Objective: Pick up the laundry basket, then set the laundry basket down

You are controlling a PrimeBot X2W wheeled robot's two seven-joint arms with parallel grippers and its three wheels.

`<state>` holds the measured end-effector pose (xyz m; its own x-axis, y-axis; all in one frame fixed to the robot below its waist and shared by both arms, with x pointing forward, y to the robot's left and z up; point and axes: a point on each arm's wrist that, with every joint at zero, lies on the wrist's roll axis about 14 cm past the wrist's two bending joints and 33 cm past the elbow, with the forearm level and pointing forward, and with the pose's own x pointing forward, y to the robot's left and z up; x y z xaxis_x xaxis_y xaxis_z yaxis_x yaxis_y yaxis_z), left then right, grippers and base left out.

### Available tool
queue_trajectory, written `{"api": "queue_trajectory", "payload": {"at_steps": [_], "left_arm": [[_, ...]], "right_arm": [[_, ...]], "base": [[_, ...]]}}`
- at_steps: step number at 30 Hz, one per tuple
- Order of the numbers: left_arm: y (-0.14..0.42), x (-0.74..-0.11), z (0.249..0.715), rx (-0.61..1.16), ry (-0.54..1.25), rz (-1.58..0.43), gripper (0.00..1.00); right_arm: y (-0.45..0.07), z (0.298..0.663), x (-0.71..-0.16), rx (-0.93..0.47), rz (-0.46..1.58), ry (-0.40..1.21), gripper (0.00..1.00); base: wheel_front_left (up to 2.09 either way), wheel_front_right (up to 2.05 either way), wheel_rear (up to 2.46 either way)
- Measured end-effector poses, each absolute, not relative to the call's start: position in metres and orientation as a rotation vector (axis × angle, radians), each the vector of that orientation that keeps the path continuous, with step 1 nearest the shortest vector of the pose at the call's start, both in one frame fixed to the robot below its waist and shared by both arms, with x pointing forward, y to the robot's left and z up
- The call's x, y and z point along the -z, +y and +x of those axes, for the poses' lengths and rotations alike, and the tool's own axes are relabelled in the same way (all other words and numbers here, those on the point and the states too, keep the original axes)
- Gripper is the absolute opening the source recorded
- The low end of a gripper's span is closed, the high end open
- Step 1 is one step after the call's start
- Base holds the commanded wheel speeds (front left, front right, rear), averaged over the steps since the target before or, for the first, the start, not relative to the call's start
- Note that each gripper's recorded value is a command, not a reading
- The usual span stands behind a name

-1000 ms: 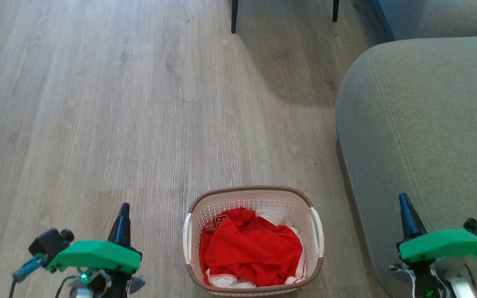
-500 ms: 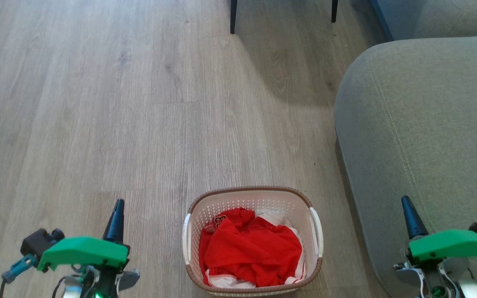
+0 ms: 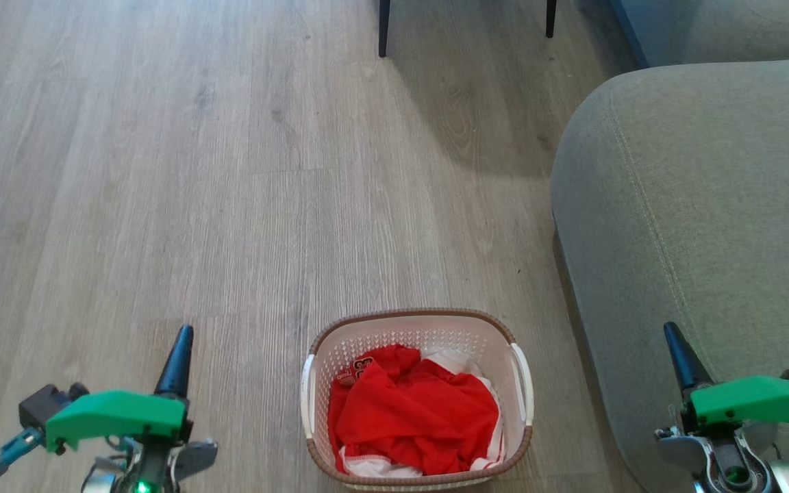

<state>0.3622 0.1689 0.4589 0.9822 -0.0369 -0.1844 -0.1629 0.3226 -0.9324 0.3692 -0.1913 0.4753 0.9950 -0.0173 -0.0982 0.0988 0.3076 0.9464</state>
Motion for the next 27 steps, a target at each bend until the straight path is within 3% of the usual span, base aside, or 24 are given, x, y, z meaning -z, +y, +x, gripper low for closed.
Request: {"api": "queue_trajectory", "payload": {"at_steps": [27], "left_arm": [[0.182, -0.472, 0.372, -0.062, 0.123, -1.520, 0.00]], "right_arm": [[-0.203, 0.371, -0.474, 0.101, 1.525, 0.061, 0.00]], "base": [[0.00, 0.00, 0.00]]}}
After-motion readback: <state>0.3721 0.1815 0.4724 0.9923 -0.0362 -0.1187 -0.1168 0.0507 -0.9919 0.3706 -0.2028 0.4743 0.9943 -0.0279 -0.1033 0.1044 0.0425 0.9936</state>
